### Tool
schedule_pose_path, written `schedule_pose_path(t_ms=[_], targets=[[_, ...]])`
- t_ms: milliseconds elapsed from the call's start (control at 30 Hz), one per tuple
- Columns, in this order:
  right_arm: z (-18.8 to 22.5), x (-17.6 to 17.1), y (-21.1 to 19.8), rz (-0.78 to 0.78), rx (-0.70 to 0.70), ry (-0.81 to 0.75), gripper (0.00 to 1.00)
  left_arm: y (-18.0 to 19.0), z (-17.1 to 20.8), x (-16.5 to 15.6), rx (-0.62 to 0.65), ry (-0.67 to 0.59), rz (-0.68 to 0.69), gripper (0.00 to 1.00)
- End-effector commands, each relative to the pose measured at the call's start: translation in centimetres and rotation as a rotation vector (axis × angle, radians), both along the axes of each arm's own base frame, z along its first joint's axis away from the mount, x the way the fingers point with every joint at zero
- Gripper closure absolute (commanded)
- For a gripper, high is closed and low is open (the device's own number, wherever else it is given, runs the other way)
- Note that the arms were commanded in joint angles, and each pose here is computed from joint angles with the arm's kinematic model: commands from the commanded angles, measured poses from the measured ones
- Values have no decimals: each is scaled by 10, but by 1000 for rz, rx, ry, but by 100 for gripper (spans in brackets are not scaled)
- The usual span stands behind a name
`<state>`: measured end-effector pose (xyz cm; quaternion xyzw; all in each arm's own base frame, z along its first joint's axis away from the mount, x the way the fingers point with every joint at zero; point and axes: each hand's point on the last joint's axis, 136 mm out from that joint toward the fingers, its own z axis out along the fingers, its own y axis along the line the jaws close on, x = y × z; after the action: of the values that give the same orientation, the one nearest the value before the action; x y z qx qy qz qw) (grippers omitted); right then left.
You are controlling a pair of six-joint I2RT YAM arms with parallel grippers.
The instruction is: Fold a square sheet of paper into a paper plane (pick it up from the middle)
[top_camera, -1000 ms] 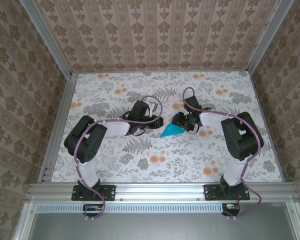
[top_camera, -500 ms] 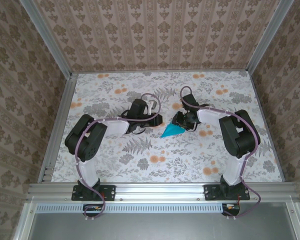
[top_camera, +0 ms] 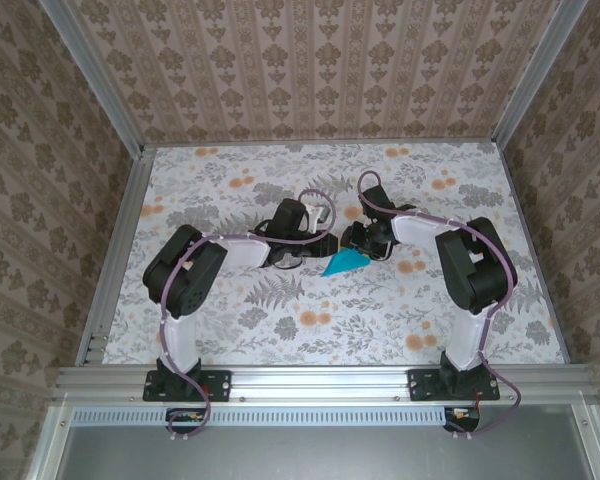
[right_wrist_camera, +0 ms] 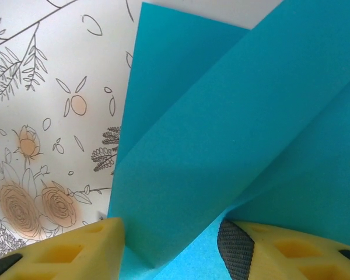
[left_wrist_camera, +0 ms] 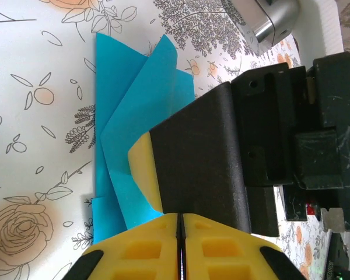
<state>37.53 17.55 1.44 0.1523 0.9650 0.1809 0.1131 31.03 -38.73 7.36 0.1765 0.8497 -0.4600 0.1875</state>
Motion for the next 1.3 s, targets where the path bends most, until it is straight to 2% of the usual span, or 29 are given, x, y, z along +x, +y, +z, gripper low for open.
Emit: schedule_pose_path(t_ms=[0, 200, 367, 533, 700, 1267], targets=[[-66, -53, -40, -42, -189, 248, 46, -8, -4, -7, -11, 32, -38, 91], [-68, -53, -37, -65, -173, 275, 46, -6, -8, -12, -9, 49, -37, 93], [-70, -53, -35, -68, -165, 278, 51, 8, -13, -8, 18, 35, 27, 95], [-71, -54, -35, -65, -162, 276, 51, 13, -9, -6, 3, 29, 54, 95], [-71, -53, -34, -61, -155, 271, 50, 5, -5, -6, -35, 44, 32, 95], [-76, -53, -29, -56, -137, 296, 42, -7, -9, -11, -43, 73, -19, 95]])
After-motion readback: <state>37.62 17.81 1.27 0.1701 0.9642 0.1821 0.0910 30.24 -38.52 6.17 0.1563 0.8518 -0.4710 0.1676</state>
